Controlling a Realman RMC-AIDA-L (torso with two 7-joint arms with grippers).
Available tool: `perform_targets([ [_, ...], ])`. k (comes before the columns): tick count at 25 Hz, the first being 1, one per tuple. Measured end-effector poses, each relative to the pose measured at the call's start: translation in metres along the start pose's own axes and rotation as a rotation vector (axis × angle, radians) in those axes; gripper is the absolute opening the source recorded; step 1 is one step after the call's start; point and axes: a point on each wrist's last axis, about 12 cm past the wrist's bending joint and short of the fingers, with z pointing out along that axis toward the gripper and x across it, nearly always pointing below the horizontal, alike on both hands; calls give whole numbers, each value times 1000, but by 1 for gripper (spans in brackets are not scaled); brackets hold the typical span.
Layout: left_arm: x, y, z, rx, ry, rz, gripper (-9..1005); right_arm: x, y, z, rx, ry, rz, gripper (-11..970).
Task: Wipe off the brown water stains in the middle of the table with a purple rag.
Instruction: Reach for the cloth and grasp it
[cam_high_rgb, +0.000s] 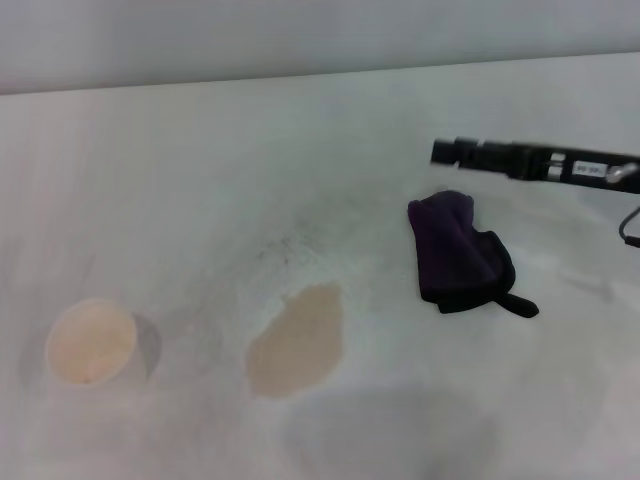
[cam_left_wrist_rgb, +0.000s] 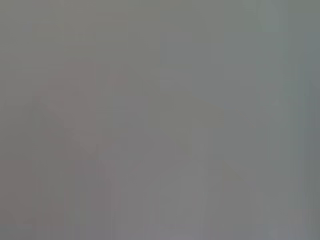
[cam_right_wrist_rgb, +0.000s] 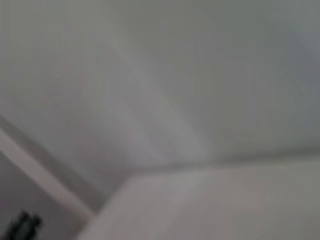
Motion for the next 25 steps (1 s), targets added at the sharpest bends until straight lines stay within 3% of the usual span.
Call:
perform_targets([
  [16,1,-6,20,47,21,7,877,-73,1,37,228,282,-29,800],
  [25,0,-6,20,62,19,-5,877,-111,14,58,449,466,-83,799],
])
